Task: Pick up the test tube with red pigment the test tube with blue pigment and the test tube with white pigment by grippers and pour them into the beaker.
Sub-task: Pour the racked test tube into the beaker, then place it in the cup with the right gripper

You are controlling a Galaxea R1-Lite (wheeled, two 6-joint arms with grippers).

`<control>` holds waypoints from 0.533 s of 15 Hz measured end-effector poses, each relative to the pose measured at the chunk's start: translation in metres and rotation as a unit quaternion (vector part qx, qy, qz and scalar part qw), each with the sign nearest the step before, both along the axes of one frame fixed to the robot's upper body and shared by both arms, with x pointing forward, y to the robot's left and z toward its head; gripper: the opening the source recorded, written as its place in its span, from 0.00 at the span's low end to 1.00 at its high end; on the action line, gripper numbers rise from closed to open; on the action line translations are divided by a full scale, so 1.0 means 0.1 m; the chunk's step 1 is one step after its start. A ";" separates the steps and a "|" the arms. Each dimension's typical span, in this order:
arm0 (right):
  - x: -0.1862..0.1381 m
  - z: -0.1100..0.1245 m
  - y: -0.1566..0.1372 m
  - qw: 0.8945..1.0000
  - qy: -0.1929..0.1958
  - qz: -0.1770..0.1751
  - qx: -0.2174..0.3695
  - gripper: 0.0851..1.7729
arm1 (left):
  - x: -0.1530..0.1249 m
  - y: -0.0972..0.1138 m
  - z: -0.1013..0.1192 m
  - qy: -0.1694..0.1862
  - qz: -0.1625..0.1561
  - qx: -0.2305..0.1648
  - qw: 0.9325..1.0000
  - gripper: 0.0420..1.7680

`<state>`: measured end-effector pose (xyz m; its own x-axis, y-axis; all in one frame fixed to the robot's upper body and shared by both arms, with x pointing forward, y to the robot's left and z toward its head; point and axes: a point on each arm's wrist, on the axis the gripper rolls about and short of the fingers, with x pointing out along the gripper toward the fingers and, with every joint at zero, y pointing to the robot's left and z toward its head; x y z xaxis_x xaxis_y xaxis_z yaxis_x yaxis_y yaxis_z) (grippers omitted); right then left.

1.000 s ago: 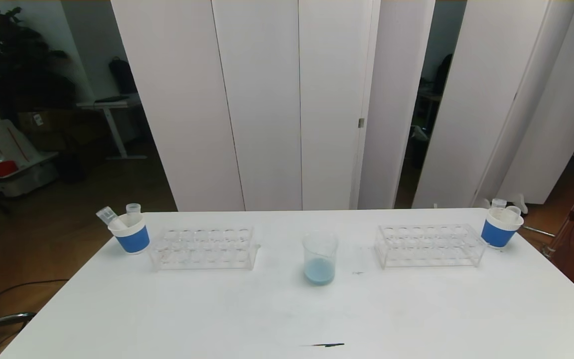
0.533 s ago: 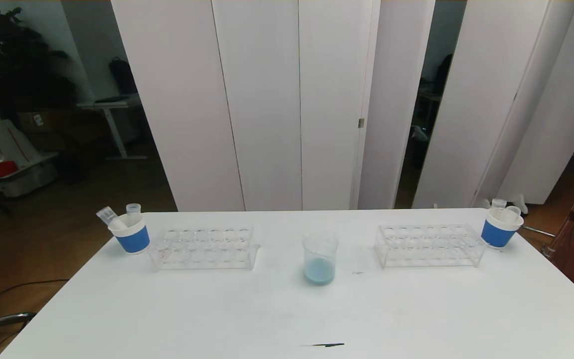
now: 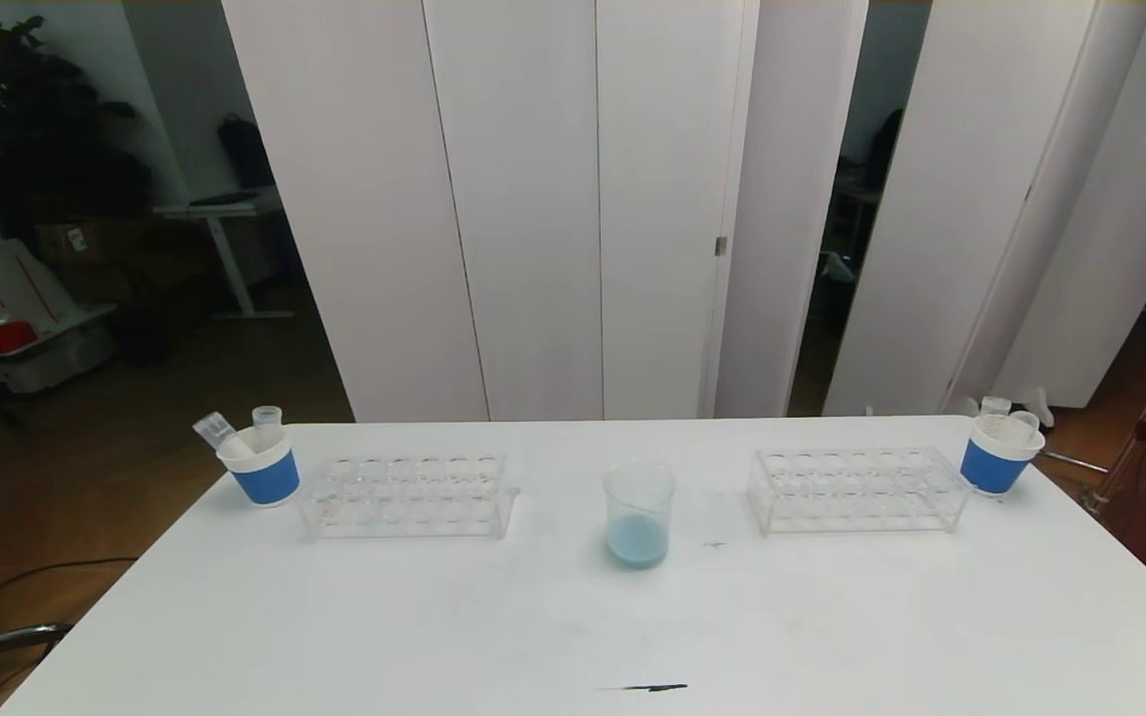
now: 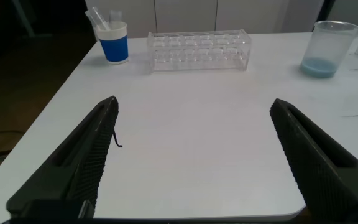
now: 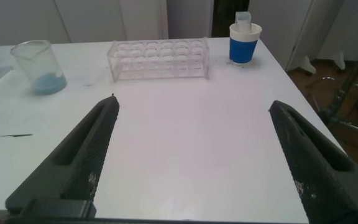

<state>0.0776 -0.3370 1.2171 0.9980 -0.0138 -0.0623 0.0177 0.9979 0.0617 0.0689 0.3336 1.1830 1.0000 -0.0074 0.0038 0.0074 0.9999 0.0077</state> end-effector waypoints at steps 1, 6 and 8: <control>-0.01 -0.06 0.00 1.000 0.001 0.001 -0.002 0.97 | 0.00 0.00 0.00 0.000 0.000 0.000 1.000 0.99; -0.05 -0.27 0.00 1.000 0.015 0.013 -0.011 0.97 | 0.00 0.00 0.00 0.000 0.000 0.000 1.000 0.99; -0.07 -0.30 0.00 1.000 0.012 0.010 -0.021 0.97 | 0.00 0.00 0.00 0.000 0.000 0.000 1.000 0.99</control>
<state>0.0702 -0.3366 1.1867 0.9964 0.0034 -0.0852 -0.0017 0.9998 0.0201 0.0689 0.3335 1.1831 1.0000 -0.0079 0.0043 0.0078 0.9999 0.0077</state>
